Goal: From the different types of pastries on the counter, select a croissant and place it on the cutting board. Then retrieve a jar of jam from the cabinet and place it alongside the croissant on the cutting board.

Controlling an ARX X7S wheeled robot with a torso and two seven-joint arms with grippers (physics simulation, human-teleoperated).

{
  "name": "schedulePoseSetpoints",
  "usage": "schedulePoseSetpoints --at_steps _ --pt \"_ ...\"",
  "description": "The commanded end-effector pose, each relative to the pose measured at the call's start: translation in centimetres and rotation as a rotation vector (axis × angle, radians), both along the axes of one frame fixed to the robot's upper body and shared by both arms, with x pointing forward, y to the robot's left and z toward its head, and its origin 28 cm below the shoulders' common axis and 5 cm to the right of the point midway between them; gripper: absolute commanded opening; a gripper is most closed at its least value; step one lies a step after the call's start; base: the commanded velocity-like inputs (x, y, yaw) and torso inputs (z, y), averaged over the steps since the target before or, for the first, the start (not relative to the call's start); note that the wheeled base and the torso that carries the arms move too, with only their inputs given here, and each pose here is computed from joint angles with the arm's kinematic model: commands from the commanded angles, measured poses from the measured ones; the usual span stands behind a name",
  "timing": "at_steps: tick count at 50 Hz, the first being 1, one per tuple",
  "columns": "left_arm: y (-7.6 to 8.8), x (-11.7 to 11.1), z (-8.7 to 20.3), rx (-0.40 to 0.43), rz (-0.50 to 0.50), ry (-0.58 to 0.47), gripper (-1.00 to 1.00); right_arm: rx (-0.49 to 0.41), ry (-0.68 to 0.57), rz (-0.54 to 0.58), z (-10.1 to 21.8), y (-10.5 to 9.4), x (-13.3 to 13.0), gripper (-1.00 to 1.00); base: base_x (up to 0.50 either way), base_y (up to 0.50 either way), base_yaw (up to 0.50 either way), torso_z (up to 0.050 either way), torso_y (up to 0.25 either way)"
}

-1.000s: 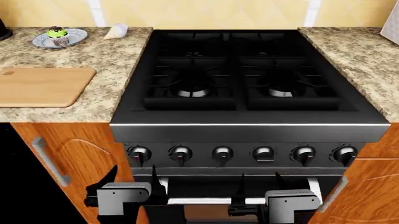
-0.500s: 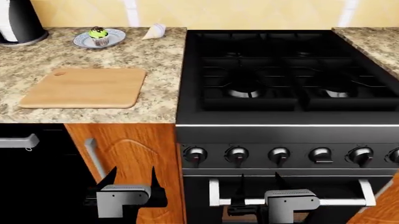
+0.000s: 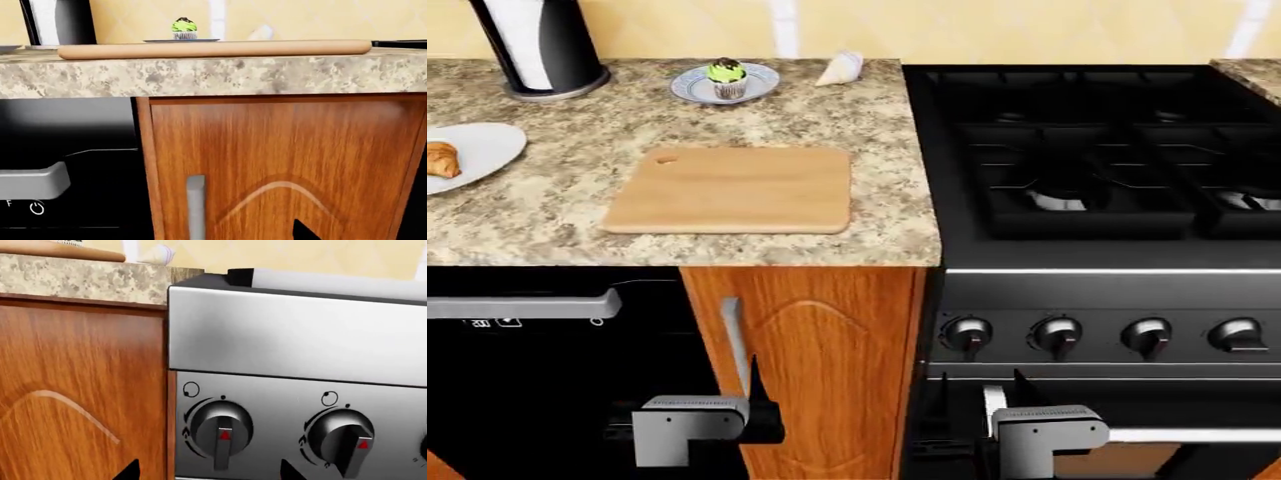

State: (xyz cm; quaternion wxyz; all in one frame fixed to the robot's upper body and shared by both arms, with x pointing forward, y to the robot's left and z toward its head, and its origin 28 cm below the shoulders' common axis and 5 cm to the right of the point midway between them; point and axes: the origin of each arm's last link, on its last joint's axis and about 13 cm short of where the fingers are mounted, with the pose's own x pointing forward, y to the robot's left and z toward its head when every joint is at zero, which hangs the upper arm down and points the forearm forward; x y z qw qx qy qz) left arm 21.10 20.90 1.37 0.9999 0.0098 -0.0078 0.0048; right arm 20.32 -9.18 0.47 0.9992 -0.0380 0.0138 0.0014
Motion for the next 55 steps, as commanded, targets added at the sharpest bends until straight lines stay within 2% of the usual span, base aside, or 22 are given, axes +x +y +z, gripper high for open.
schedulePoseSetpoints --at_steps 1,55 --pt "0.02 -0.03 -0.05 0.003 0.000 -0.004 1.00 0.000 0.001 -0.001 -0.03 0.00 -0.04 1.00 0.01 0.50 0.00 0.000 0.000" --pt "0.26 0.19 -0.16 0.014 0.008 -0.012 1.00 0.005 0.008 0.014 -0.13 0.24 0.23 1.00 0.01 0.50 0.00 0.000 0.000"
